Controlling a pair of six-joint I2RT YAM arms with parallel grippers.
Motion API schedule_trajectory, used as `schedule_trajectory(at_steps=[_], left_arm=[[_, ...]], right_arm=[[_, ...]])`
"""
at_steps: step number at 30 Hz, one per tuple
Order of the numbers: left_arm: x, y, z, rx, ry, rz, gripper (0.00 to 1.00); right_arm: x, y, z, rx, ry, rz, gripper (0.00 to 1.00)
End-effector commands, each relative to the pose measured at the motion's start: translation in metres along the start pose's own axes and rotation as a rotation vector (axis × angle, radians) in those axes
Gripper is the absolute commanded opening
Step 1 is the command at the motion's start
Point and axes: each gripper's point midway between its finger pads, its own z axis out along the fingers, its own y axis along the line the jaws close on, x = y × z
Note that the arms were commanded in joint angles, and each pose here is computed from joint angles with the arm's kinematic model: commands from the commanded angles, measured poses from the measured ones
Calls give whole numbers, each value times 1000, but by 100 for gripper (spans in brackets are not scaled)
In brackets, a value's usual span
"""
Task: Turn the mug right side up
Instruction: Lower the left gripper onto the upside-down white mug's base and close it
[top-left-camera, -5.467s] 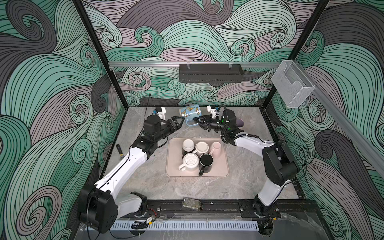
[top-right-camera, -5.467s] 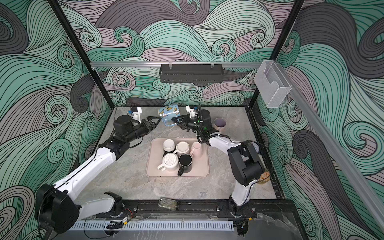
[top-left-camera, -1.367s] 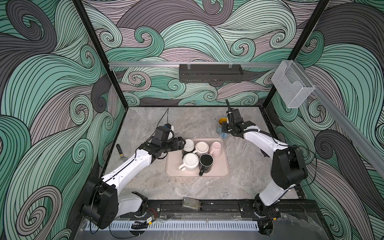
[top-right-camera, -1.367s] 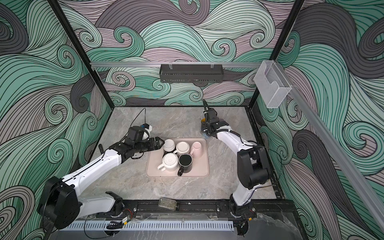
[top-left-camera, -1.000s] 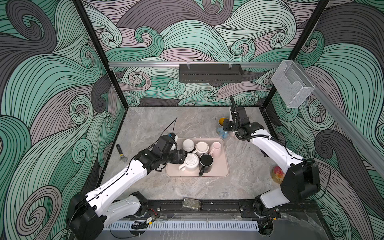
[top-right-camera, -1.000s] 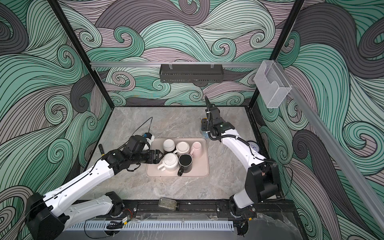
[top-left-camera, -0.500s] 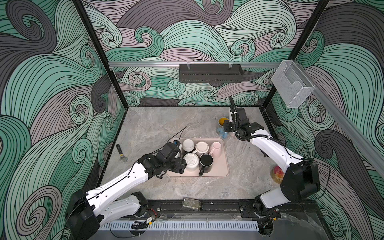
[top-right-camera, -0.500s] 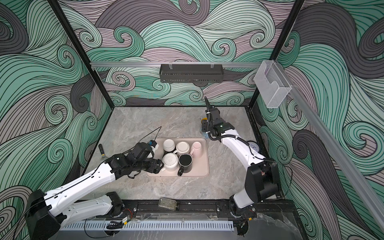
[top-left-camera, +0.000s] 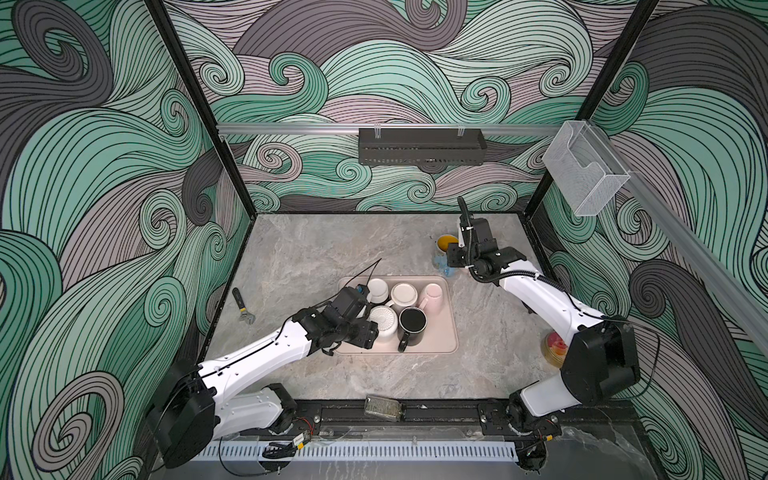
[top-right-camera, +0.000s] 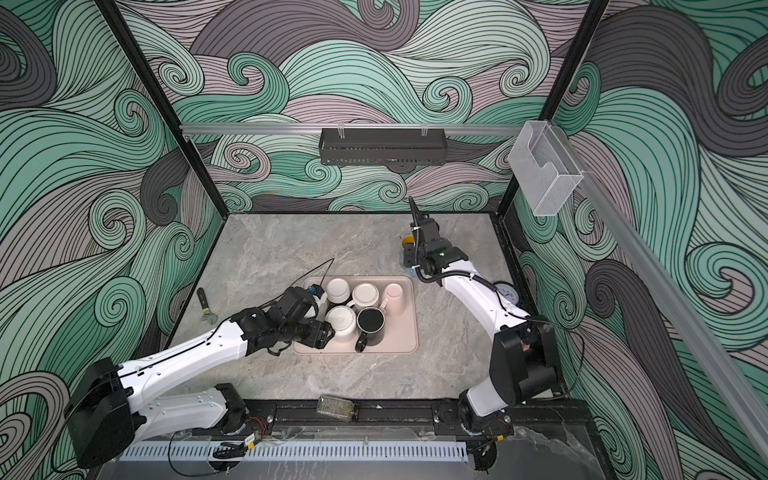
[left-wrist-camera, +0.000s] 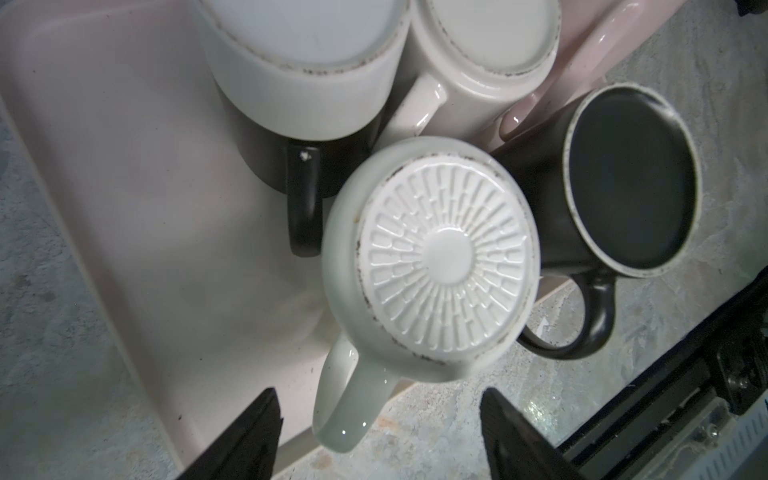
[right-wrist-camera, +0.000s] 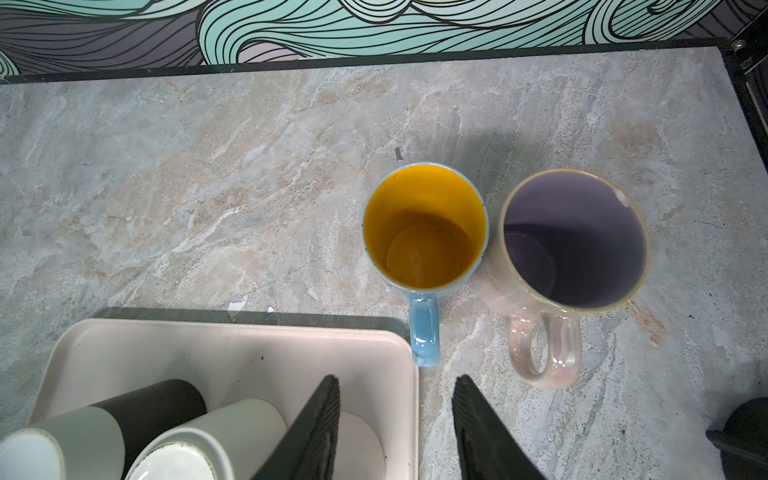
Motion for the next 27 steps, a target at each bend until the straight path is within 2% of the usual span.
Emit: schedule_trajectory(at_steps=[1,3,8,13,16,19,21,24,27], left_arm=[[-2,-8,2,31,-5,19,75],[1,-8,4,37,0,15,73],[6,-7,6,32,17,14,61],[9,-7,8,36,28,16,54],[13,-11,10,52,44,18,40],[15,-12,12,54,55,22,33],[16,-9,14,30,65,28,35],[16,-3,16,-10,75,27,47],[12,1,18,-37,68,23,49]], right_arm=[[4,3,4,-9,5,9,46],[6,3,5,-11,8,12,46],[9,5,7,-26,11,20,45],[13,4,8,-24,18,19,45],[13,4,8,-25,19,18,45],[17,3,9,-19,27,19,45],[11,4,10,-25,1,26,45],[13,5,11,-29,3,27,45],[15,6,12,-36,6,31,45]])
